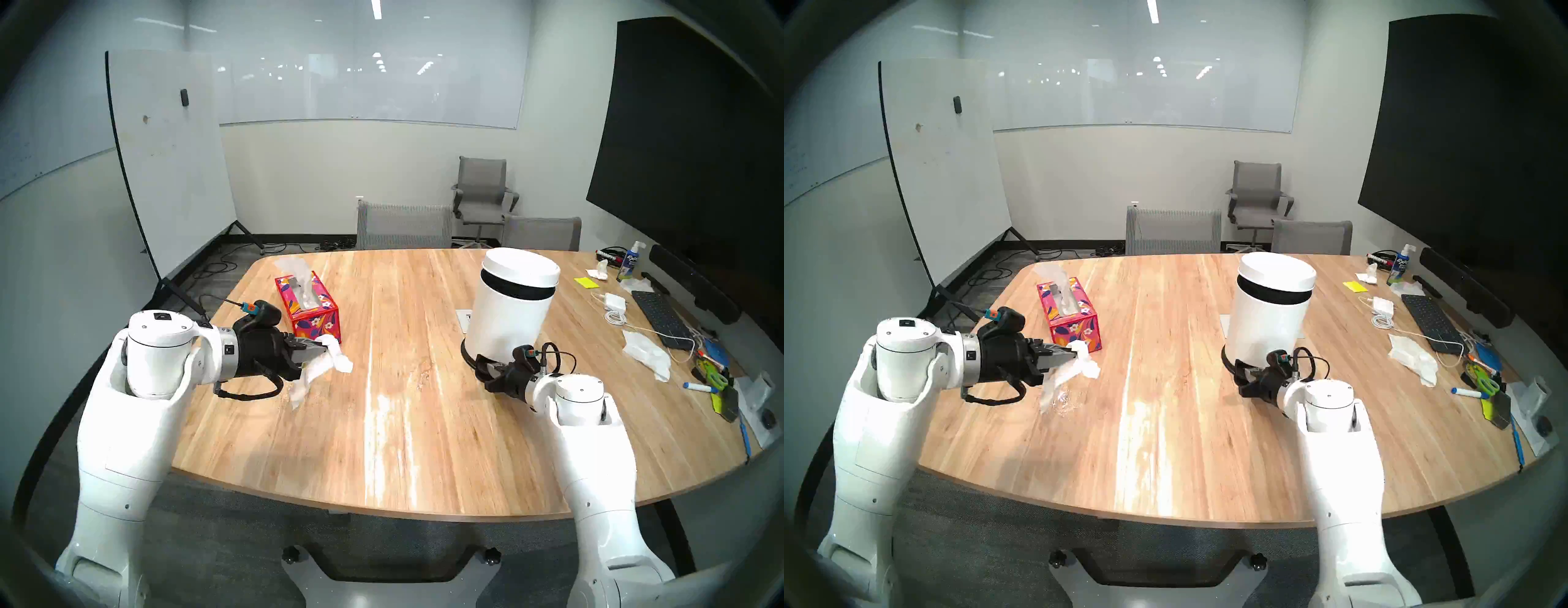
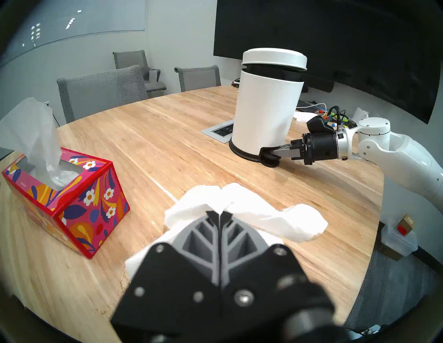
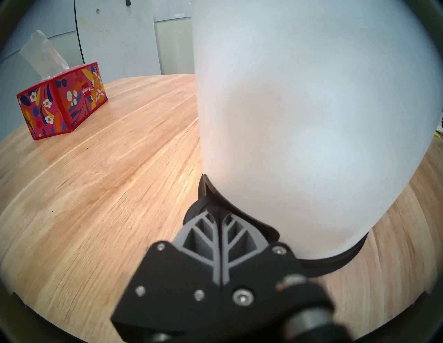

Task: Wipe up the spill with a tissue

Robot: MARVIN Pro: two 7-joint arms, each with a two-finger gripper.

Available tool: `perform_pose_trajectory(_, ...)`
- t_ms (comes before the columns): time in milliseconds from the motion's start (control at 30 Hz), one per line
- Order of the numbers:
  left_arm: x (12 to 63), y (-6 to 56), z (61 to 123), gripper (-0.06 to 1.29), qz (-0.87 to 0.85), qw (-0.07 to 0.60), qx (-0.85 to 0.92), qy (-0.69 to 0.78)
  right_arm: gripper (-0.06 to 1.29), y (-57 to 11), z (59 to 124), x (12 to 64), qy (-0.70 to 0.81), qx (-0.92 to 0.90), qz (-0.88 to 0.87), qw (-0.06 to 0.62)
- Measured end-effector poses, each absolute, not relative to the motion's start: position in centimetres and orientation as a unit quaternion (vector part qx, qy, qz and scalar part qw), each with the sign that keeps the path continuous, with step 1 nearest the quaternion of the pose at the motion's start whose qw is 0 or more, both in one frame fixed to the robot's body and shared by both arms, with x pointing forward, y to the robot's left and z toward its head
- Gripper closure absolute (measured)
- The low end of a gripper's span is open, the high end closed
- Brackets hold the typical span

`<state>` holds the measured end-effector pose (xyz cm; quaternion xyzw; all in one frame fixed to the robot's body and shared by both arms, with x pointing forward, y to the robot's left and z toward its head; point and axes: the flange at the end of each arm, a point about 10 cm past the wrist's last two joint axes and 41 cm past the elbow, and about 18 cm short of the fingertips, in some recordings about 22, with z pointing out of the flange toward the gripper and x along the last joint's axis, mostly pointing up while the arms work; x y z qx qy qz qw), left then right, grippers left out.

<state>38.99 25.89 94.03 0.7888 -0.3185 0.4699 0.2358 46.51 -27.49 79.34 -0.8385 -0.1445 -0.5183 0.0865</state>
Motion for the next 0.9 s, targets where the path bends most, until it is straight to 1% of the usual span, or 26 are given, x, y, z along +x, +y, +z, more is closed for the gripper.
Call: perform_pose_trajectory(900, 38.99, 25.89, 94.03, 1.25, 0.47, 0.236, 0.789, -0.318, 1.25, -27.39, 78.44, 47.31, -0.139, -0.843, -0.512, 0.088)
